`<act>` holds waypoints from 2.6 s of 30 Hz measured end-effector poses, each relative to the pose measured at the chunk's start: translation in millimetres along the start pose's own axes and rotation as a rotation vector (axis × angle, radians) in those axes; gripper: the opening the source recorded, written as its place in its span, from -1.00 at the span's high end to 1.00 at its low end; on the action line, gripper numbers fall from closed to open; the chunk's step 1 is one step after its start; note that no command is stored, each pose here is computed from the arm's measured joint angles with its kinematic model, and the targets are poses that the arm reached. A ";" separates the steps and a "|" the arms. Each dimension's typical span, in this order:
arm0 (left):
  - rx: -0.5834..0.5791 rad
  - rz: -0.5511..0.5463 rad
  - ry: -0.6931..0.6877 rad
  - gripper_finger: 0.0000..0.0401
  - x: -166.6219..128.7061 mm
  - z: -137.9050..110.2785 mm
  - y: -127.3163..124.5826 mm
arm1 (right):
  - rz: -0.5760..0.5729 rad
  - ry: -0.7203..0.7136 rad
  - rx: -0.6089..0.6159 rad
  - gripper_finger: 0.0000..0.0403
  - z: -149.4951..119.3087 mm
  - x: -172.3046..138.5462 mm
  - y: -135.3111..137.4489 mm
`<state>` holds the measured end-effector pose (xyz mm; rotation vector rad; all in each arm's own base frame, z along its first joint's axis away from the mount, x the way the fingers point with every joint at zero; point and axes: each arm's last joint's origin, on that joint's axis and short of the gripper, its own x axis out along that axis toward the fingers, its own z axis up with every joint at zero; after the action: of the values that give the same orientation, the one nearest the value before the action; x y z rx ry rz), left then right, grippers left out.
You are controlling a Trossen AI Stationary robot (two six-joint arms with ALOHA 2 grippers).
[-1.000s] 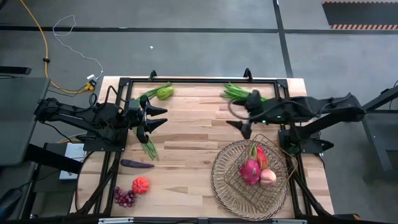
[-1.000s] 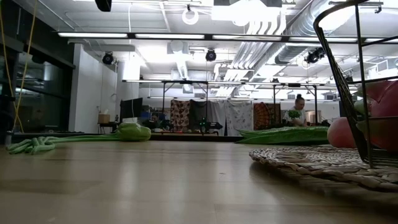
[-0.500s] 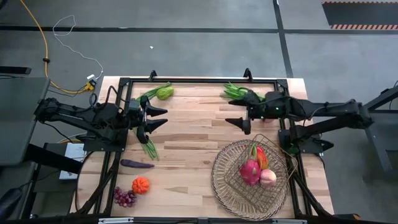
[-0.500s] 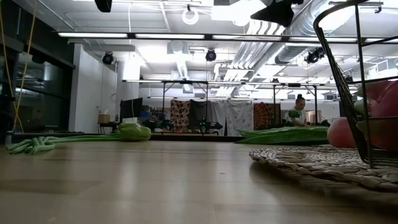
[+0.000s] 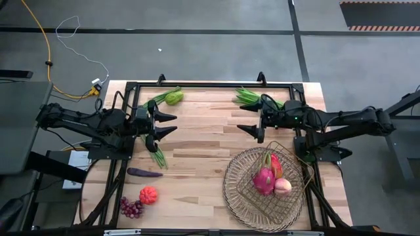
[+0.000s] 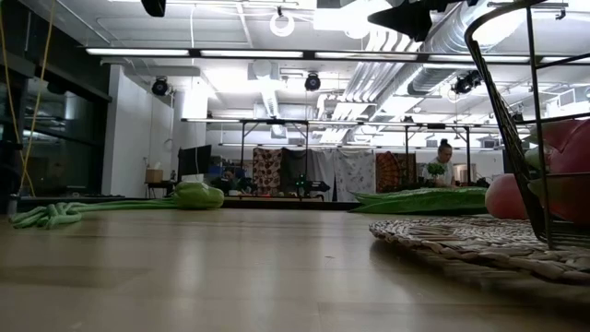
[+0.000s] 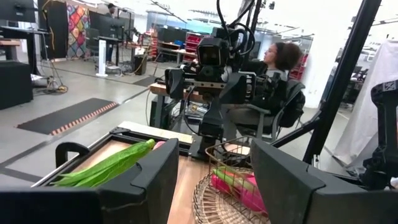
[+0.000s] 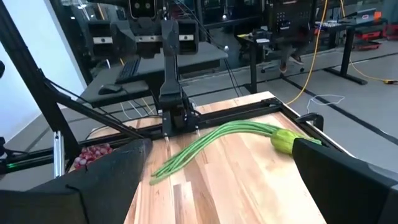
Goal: Build produce basket
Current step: Put the chayote into the wire basket
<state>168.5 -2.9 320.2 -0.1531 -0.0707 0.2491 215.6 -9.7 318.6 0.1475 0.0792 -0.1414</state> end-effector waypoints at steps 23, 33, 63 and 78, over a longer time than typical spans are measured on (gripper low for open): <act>0.007 0.008 -0.001 0.05 0.0 0.1 0.2 | 0.001 -0.007 0.005 -0.97 0.7 0.0 0.2; 0.033 0.063 -0.008 0.05 -0.1 0.3 1.8 | 0.005 -0.007 0.006 -0.97 0.8 0.0 0.3; -0.011 0.082 0.014 -0.05 0.2 -0.4 3.9 | 0.128 0.012 0.005 0.99 0.4 -0.3 3.9; -0.058 0.767 0.578 -0.86 42.7 34.8 110.9 | 0.149 0.024 0.032 1.00 -0.3 -0.4 4.5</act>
<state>180.0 118.9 339.0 -0.3015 0.5673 0.9568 215.9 -5.2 318.9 0.1862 0.0893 0.0075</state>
